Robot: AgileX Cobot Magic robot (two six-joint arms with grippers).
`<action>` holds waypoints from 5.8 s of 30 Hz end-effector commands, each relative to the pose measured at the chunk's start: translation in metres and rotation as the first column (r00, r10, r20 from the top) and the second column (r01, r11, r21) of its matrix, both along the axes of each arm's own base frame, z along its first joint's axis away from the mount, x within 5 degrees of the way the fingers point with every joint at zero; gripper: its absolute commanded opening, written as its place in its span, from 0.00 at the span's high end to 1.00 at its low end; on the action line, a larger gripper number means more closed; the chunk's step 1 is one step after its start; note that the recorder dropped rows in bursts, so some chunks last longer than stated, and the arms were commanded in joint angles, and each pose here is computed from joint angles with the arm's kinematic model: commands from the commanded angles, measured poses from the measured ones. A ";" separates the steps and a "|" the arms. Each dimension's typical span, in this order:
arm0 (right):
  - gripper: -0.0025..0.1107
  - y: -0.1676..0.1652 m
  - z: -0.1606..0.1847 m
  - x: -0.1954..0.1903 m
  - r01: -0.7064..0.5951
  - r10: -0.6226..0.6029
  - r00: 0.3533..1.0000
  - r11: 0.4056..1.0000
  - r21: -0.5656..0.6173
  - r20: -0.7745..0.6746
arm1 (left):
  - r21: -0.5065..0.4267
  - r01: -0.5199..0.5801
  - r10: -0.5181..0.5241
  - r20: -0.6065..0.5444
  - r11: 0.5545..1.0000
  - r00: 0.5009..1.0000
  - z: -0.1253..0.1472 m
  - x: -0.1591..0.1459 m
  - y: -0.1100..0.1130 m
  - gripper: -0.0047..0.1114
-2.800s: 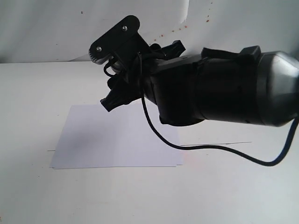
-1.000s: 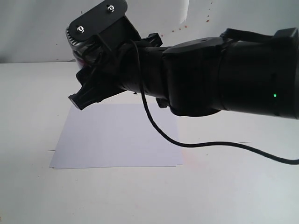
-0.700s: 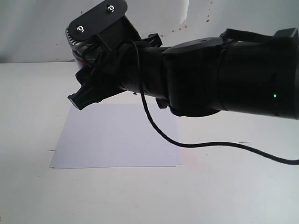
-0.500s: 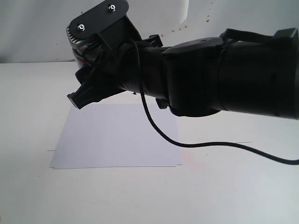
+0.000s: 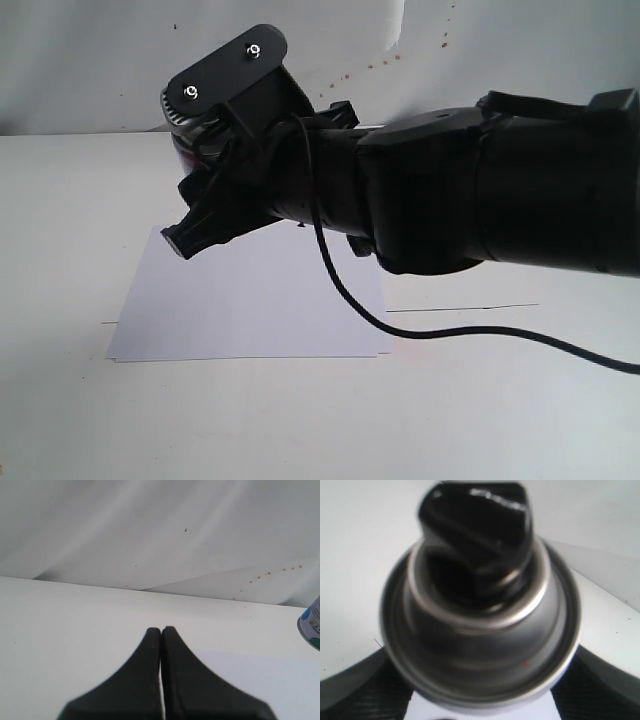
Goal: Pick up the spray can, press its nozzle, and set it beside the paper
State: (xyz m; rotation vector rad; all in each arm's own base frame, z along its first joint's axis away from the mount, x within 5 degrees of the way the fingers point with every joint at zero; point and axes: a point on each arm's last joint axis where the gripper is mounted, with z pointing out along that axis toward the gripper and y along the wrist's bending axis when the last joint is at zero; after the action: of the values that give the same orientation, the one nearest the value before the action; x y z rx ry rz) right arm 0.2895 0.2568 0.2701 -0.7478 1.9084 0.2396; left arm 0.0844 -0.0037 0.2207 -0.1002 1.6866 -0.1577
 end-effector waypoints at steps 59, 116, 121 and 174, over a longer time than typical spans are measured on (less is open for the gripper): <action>0.98 -0.093 0.021 0.033 0.231 -0.230 0.972 0.926 0.299 -0.041 | 0.003 0.000 0.000 -0.001 1.000 1.000 -0.001 -0.001 0.000 0.96; 0.98 -0.182 -0.101 0.045 0.435 -0.430 0.889 0.900 -0.001 -0.161 | 0.003 0.000 0.000 -0.001 1.000 1.000 -0.001 -0.001 0.000 0.96; 0.98 -0.181 -0.109 0.045 0.434 -0.429 0.884 0.901 -0.019 -0.186 | 0.003 0.000 0.000 -0.001 1.000 1.000 -0.001 -0.001 0.000 0.96; 0.22 -0.178 -0.083 0.032 0.433 -0.418 0.878 0.901 0.014 -0.233 | 0.003 0.000 0.000 -0.001 1.000 1.000 -0.001 -0.001 0.000 0.96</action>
State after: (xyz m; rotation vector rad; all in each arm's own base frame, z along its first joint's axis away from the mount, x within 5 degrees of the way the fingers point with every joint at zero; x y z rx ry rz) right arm 0.3261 0.0774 0.1712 -0.2452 2.2316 0.0909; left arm 0.0844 -0.0037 0.2207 -0.1002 1.6866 -0.1577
